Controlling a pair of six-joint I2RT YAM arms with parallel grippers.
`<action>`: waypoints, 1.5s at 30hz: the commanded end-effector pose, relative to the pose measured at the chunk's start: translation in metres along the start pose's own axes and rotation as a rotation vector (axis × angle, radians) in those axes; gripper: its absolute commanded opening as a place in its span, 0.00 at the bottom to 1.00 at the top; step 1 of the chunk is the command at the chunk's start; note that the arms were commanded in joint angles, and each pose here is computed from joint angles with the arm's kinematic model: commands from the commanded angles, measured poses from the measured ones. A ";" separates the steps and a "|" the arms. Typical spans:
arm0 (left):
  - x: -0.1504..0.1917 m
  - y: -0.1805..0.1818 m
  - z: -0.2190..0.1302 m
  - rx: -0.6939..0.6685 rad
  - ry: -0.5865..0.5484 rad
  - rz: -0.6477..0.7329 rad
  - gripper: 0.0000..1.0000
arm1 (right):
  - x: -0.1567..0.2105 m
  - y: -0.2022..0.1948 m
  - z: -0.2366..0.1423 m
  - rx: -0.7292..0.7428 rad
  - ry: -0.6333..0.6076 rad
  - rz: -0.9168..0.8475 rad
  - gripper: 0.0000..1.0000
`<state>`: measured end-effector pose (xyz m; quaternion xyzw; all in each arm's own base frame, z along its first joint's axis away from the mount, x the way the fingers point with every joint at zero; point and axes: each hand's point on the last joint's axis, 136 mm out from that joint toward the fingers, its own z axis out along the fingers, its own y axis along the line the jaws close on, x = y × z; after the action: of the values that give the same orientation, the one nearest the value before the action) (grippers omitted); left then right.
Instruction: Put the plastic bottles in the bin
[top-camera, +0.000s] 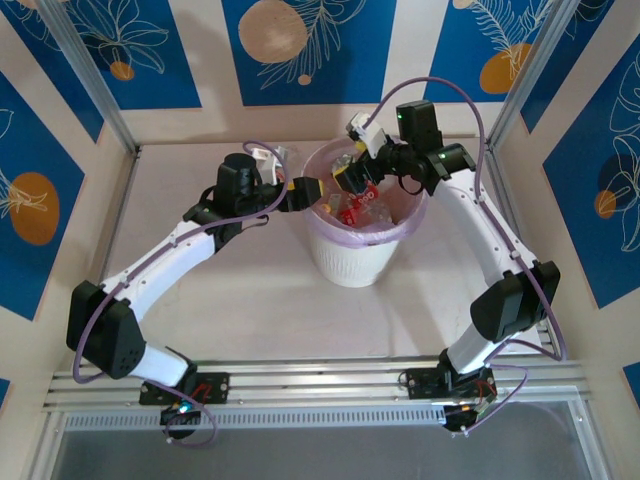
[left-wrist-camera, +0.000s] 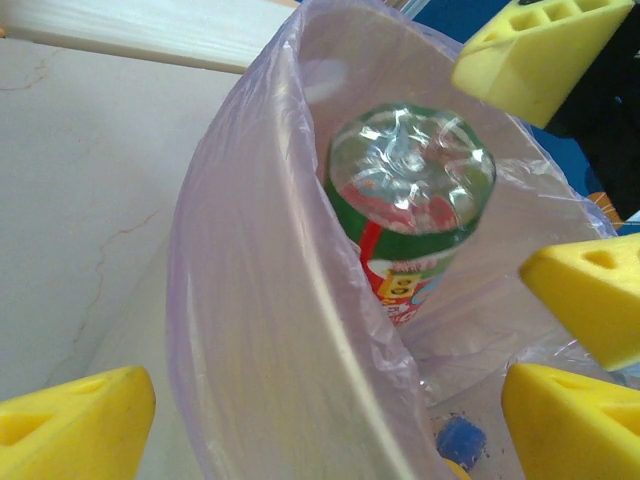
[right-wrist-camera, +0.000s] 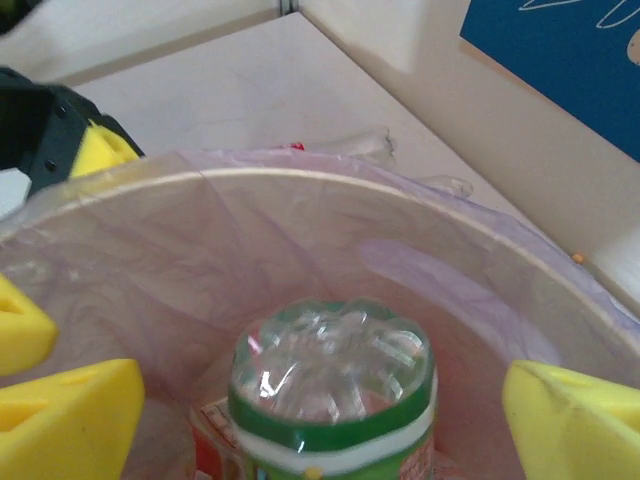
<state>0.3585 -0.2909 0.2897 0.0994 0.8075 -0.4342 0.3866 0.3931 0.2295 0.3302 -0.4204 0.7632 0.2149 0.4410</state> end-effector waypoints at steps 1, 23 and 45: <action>0.011 0.007 -0.004 -0.040 0.030 0.000 0.89 | -0.038 0.004 -0.039 0.003 -0.092 0.031 0.92; 0.011 0.002 -0.011 -0.029 0.017 0.006 0.88 | 0.028 0.006 0.008 -0.035 0.101 0.419 0.35; -0.093 0.037 -0.117 -0.195 -0.223 0.082 1.00 | -0.018 0.007 -0.081 0.109 -0.075 0.523 0.80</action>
<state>0.3679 -0.1894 0.3827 0.0674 0.7735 -0.3814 0.5017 0.3623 0.1957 0.3845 -0.2041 0.8338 0.2913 0.4222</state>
